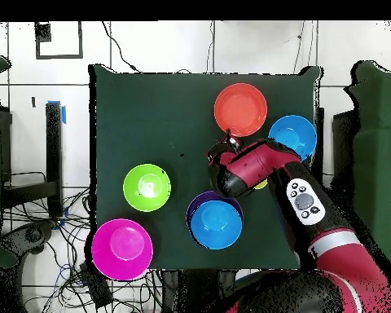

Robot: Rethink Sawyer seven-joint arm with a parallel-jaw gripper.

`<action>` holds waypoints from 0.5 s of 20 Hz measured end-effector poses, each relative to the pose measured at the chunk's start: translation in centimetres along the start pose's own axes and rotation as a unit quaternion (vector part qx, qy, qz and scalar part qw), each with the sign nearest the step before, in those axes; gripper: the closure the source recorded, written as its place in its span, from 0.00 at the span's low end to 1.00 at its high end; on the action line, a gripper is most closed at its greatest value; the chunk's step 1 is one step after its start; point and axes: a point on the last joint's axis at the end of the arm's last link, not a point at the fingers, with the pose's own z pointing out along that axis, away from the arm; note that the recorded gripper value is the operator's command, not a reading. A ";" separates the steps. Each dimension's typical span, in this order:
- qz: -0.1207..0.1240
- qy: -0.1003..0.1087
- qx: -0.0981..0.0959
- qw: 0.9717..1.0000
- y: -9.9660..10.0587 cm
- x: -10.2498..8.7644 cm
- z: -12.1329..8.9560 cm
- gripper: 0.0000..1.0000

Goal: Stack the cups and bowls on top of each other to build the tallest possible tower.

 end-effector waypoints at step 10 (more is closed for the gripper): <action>-0.008 -0.002 -0.003 1.000 0.7 -0.8 0.1 0.00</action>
